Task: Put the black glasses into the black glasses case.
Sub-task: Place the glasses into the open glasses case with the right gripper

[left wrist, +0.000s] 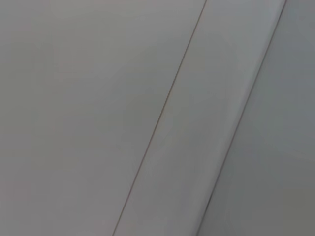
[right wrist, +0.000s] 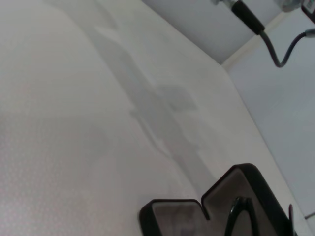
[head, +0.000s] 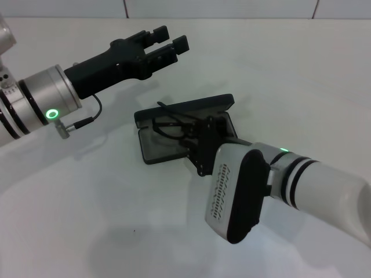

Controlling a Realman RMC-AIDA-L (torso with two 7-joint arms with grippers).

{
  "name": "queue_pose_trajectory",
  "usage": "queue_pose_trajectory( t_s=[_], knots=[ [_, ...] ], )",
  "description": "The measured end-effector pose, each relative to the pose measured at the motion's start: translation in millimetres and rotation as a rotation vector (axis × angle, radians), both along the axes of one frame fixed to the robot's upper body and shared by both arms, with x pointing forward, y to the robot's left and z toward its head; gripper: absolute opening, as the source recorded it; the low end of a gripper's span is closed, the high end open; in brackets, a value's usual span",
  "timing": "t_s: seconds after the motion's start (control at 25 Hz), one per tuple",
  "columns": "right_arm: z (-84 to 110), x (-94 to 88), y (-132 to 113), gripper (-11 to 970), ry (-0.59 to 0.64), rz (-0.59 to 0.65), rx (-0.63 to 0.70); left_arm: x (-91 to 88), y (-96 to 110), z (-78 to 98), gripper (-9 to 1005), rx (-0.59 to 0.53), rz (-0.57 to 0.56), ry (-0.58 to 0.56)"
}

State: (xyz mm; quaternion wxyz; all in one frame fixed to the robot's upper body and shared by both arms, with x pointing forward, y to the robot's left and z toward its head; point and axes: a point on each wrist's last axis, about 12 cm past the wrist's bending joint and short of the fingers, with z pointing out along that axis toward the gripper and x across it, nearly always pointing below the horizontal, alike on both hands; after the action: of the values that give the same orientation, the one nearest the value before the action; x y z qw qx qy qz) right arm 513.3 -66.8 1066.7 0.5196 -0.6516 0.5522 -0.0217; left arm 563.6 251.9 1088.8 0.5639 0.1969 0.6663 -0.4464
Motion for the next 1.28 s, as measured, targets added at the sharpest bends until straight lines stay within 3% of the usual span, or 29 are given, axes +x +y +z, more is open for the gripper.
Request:
queue_pose_trajectory(
  t_s=[0.4,0.68,0.92,1.28],
  knots=[
    [2.8,-4.4,3,210,0.008,0.081,0.044,1.4,0,-2.2,693,0.012,0.019,0.005],
    [16.2,14.8,-18,212,0.014,0.008,0.164,3.4,-2,-2.0,693,0.015,0.022,0.006],
    [15.2,28.1,-25,214,0.034,-0.027,0.177,6.3,-5,-2.4,693,0.016,0.026,0.014],
    [10.8,20.2,-19,216,0.050,0.018,0.170,9.3,-7,-1.7,693,0.016,0.032,0.018]
  ],
)
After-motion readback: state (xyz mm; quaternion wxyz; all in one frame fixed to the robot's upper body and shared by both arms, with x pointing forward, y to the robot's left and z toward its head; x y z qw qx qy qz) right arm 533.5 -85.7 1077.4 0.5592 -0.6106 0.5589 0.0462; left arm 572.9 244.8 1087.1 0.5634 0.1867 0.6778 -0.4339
